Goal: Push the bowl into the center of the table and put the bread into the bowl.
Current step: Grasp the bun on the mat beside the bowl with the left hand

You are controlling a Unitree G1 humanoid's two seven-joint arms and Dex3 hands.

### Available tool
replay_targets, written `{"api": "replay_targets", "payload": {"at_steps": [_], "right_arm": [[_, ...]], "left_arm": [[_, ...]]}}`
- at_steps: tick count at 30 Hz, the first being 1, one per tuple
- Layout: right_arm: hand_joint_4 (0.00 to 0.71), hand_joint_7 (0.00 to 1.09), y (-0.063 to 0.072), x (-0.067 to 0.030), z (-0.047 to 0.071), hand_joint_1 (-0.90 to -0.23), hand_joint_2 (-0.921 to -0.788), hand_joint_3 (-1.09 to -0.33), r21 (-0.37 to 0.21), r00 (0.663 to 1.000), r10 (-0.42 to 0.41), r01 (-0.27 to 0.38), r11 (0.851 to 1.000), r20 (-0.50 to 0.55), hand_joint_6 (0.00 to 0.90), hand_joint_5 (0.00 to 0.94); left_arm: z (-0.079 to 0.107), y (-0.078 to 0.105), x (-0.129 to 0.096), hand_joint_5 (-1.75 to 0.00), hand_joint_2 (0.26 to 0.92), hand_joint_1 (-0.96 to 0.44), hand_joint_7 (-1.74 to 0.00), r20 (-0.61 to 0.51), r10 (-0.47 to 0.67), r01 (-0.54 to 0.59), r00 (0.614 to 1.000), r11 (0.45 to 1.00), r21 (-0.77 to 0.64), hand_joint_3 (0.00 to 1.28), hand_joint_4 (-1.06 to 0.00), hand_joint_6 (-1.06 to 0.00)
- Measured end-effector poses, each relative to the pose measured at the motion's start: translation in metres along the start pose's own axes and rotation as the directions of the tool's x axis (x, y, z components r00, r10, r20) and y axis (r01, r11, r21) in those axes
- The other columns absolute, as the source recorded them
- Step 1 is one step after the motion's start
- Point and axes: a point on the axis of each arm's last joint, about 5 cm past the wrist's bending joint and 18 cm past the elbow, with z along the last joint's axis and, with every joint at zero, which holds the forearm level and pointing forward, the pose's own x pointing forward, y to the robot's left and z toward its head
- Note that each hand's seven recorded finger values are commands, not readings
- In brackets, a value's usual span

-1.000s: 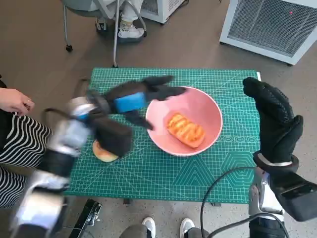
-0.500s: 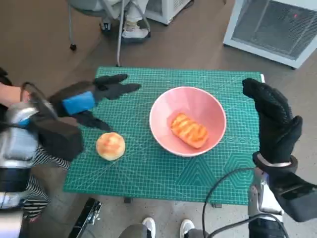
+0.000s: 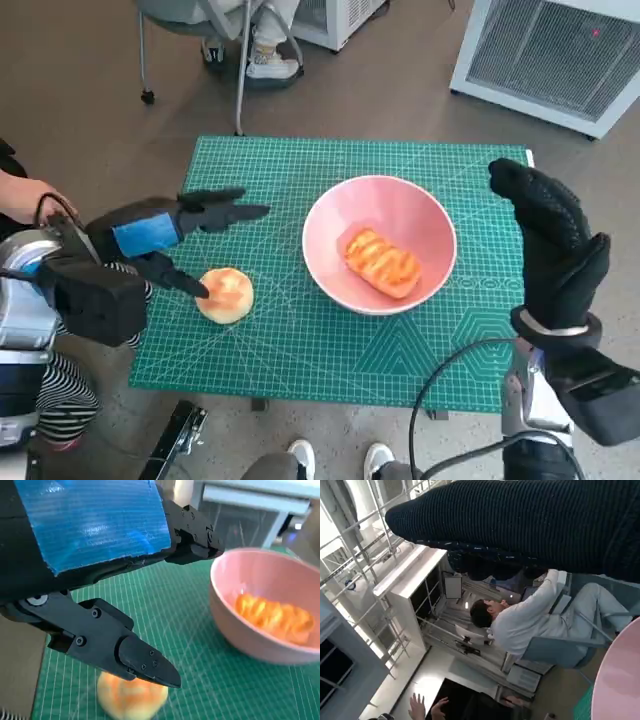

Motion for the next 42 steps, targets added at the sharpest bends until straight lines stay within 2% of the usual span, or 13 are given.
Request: {"api": "replay_targets", "payload": {"at_steps": [9,21,37,42], "right_arm": [[0.123,0.52,-0.002,-0.0003,0.000,-0.692,-0.921,-0.751,0.007,1.000,-0.001,0.001,1.000,0.001,0.007,0.002],[0.122,0.52,-0.003,0.0010,0.002,-0.683,-0.921,-0.754,0.003,1.000,0.006,-0.006,1.000,0.008,0.004,0.001],[0.120,0.51,-0.008,0.0024,0.007,-0.692,-0.921,-0.753,-0.015,1.000,0.012,-0.012,1.000,0.006,-0.001,0.000],[0.120,0.51,-0.009,0.0028,0.008,-0.692,-0.921,-0.753,-0.017,1.000,0.012,-0.012,1.000,0.006,-0.001,0.000]], "left_arm": [[-0.008,-0.011,0.005,0.00,0.757,-0.20,-0.02,-0.067,-0.042,0.041,0.997,0.999,-0.020,0.00,-0.12,-0.27],[-0.024,-0.039,0.022,-0.01,0.749,-0.20,-0.01,-0.152,-0.132,0.119,0.979,0.989,-0.090,0.00,-0.14,-0.27],[-0.027,-0.046,0.036,-0.02,0.754,-0.17,-0.02,-0.230,-0.128,0.113,0.965,0.990,-0.078,0.00,-0.21,-0.30],[-0.029,-0.052,0.039,-0.04,0.756,-0.16,-0.03,-0.247,-0.142,0.127,0.959,0.989,-0.077,0.00,-0.27,-0.33]]}}
